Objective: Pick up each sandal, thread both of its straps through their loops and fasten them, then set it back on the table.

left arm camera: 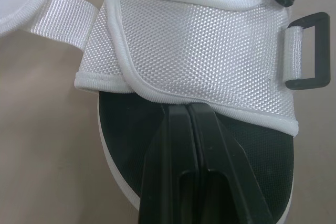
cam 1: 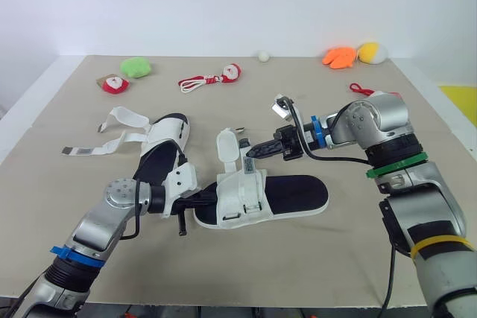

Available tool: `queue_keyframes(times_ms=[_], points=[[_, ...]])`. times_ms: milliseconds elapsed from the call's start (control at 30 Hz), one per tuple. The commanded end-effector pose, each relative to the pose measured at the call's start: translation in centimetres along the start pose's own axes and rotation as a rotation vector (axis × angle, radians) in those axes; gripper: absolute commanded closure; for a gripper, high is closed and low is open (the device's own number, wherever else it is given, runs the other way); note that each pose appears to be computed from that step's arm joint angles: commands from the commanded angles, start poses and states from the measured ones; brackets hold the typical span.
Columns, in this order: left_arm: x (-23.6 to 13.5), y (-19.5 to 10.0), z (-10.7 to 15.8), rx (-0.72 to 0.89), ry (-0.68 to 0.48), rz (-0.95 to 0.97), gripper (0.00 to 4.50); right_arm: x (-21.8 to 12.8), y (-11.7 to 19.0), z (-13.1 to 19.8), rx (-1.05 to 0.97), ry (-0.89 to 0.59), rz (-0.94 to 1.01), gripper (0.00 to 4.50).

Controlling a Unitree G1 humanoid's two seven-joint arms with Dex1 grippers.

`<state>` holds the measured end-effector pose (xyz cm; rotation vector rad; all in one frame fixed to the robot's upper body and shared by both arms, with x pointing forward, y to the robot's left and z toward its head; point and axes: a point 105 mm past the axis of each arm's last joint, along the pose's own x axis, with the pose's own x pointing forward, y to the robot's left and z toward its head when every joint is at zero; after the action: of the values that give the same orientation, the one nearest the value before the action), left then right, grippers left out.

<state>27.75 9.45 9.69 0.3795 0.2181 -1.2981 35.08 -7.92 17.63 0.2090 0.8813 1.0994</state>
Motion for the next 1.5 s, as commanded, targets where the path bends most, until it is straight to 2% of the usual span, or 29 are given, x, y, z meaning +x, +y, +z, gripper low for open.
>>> queue_keyframes(times_ms=[33,400,900,1133,1233,1267,1300,1467,1500], points=[[0.7,-1.4,-2.7,-0.092,0.079,-0.047,4.5,-0.7,1.3,1.8,-0.04,-0.062,0.04,4.42],[0.7,-1.3,-2.7,-0.091,0.079,-0.044,4.5,-0.6,-0.4,0.8,-0.023,-0.024,-0.045,4.42],[0.8,-1.2,-2.7,-0.09,0.075,-0.042,4.5,0.1,-3.2,-2.1,0.035,0.107,-0.19,4.42],[0.8,-1.2,-2.7,-0.091,0.074,-0.038,4.5,0.2,-2.3,-1.0,-0.107,0.043,-0.152,4.42],[0.8,-1.2,-2.7,-0.09,0.074,-0.037,4.5,0.0,-2.3,-1.1,-0.113,0.048,-0.152,3.57],[0.8,-1.2,-2.7,-0.09,0.074,-0.037,4.5,0.0,-2.3,-1.2,-0.11,0.05,-0.15,2.96],[0.8,-1.2,-2.6,-0.09,0.073,-0.037,4.5,-0.2,-2.3,-1.1,-0.105,0.048,-0.145,2.64],[0.8,-1.2,-2.6,-0.089,0.073,-0.036,4.5,-1.5,-2.5,-0.4,-0.099,0.019,-0.146,0.18],[0.8,-1.1,-2.6,-0.089,0.073,-0.036,4.5,-2.0,-2.6,0.0,-0.1,0.009,-0.148,0.08]])
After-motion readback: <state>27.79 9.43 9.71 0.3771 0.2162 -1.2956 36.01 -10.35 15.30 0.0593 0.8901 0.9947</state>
